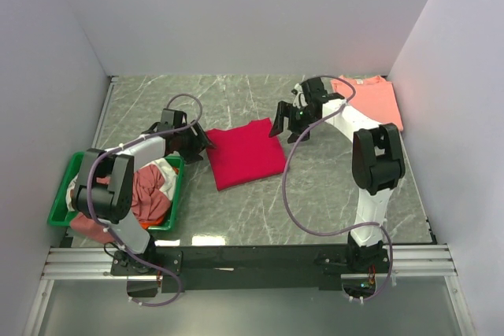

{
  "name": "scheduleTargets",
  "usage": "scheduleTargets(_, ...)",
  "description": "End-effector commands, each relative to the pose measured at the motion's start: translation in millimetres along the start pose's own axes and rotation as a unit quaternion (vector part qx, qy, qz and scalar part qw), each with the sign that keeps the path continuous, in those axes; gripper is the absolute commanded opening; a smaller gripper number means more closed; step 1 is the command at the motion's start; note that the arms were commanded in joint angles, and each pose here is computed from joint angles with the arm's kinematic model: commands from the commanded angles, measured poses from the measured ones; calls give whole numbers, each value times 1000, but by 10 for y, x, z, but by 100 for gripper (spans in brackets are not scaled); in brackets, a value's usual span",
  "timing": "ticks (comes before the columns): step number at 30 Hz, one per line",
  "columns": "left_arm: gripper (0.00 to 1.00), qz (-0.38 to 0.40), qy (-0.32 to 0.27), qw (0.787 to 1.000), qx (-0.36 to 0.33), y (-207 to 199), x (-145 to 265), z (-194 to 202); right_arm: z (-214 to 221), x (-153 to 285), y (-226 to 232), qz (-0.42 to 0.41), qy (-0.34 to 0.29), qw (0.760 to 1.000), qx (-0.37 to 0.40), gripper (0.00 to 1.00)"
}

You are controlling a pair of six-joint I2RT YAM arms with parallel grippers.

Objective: Fold and stack the t-shirts
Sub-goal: Neatly place the folded tshirt to the corner

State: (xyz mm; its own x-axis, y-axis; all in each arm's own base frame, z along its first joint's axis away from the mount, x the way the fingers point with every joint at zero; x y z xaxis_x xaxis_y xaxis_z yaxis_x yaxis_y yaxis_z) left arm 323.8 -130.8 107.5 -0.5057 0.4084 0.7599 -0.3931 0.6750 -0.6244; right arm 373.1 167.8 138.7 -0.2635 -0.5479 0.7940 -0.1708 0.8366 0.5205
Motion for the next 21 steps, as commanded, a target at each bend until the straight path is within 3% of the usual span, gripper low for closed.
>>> scheduleTargets(1,70,2,-7,1000,-23,8,-45,-22,-137,165,130,-60,-41,997,34,87)
scheduleTargets(13,56,-14,15,1000,-23,116,-237,10,-97,-60,-114,-97,-12,995,20,87)
scheduleTargets(21,33,-40,34,998,-19,246,-332,63,-30,-227,-268,-108,10,994,13,87)
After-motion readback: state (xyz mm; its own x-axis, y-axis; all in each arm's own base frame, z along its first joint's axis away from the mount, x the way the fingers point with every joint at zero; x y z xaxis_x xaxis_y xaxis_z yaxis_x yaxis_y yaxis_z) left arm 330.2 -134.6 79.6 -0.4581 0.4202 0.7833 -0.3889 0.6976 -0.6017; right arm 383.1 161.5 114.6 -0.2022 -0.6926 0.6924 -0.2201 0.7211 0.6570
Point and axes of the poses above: each gripper's point midway between its finger pads, its own x axis back along the fingers, its own y axis along the line the jaws close on, z = x × y, the point moved 7 cm from there along x, back along the fingers, and after that the axes turned 6 degrees about x, right-handed, at the moved point
